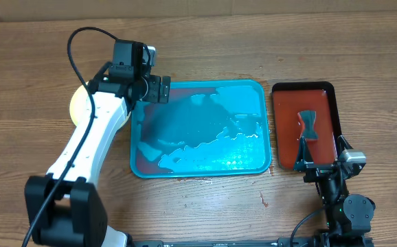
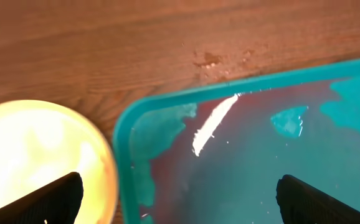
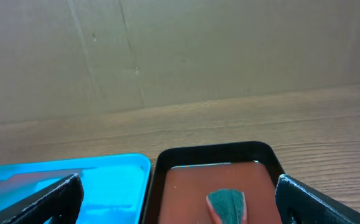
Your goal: Clean dirty plates on tray and stack at the side
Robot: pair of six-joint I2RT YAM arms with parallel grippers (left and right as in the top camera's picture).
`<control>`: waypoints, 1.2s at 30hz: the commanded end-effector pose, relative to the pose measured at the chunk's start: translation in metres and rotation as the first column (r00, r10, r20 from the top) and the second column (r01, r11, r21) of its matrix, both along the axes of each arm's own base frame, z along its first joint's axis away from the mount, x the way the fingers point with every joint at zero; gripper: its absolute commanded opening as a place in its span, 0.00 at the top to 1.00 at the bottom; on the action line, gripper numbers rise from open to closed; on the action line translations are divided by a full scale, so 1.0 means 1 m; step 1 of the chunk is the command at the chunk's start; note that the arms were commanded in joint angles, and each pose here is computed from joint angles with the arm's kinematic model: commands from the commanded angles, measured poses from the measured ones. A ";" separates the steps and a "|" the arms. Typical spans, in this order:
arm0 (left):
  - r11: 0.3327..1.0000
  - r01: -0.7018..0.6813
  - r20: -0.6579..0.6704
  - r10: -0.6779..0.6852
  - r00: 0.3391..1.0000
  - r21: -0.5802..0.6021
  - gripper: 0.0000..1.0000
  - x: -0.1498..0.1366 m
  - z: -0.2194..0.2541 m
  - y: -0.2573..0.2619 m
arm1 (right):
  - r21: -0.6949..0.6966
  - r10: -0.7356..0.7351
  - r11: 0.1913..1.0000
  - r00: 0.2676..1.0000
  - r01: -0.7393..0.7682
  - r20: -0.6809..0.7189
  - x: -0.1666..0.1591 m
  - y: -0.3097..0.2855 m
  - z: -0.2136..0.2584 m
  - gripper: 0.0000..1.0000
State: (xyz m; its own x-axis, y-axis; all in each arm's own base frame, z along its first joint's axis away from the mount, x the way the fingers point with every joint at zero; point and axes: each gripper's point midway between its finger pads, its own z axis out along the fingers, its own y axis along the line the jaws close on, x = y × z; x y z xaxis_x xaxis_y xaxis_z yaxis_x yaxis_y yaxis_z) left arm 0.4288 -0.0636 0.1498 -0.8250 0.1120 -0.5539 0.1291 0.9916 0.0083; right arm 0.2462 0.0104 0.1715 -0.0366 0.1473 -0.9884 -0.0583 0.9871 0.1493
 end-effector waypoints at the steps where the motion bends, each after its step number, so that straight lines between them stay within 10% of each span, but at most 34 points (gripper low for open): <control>1: 0.997 -0.041 0.151 0.032 0.988 0.060 0.00 -0.005 0.060 0.016 | 0.002 0.009 1.000 1.000 -0.009 0.007 0.000 0.002 -0.001 0.00; 18: 0.999 -0.048 0.690 0.050 0.722 -0.022 0.00 -0.107 0.103 0.073 | 0.002 0.009 1.000 1.000 -0.009 0.007 0.000 0.002 -0.001 0.00; 36: 0.996 -0.052 0.823 -0.031 0.568 0.074 0.00 -0.177 0.022 0.068 | 0.002 0.009 1.000 1.000 -0.009 0.007 0.000 0.002 -0.001 0.00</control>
